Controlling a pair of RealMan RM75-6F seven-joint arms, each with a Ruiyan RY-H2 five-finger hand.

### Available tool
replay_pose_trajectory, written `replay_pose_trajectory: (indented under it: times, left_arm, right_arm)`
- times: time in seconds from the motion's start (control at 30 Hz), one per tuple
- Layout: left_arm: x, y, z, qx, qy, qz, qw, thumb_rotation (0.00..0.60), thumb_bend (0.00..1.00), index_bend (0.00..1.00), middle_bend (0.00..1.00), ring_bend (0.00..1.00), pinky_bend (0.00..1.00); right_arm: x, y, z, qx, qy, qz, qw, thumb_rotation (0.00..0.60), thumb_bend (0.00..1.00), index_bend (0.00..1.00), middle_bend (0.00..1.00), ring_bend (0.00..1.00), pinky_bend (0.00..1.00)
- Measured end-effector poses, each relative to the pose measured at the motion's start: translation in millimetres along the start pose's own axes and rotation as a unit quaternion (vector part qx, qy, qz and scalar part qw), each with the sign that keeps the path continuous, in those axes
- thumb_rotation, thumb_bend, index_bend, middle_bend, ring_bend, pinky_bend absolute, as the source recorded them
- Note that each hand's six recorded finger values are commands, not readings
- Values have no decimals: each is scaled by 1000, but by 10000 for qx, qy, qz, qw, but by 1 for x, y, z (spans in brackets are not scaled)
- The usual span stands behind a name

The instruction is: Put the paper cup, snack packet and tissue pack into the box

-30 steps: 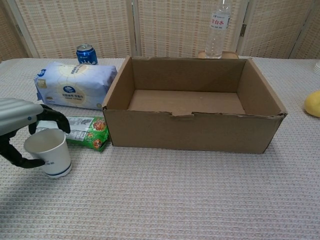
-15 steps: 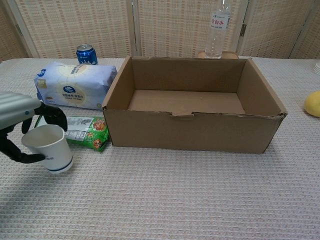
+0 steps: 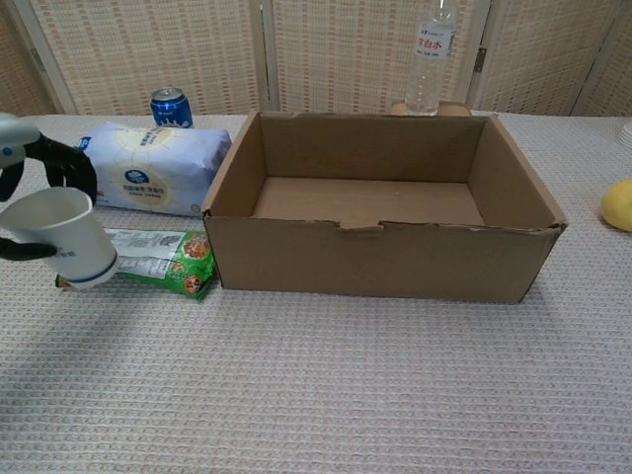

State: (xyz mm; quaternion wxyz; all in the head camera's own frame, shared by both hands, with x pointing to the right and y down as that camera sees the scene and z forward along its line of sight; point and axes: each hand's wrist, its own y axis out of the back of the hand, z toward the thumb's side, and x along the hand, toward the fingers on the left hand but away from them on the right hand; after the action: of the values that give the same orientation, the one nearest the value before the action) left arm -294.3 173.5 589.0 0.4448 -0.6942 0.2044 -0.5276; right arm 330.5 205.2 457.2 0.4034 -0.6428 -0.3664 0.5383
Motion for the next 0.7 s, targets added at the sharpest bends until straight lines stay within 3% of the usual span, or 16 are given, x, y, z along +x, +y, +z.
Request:
replay_pose_trajectory:
  times: [0.17,0.3,0.6,0.7]
  left_arm:
    - [13,50,1,374,-116,340,9987,600,251,417,430,348,540]
    - [26,86,18,627,-380,559,9957,600,252,417,431,348,540]
    - [64,127,85,862,-1172,861,9856,600,250,417,436,348,538]
    - [80,131,112,793,-1385,921,9829,600,250,417,436,349,535]
  right_arm:
    - [0,0,0,-13,9,-7,10000,600,0,118,96,0,0]
    - [0,2,0,-16,7,-18,10000,600,0,119,96,0,0]
    - [3,6,1,-52,29,-96,9999,600,0,118,96,0,0]
    - [4,8,0,-61,19,-109,9999,600,0,118,97,0,0]
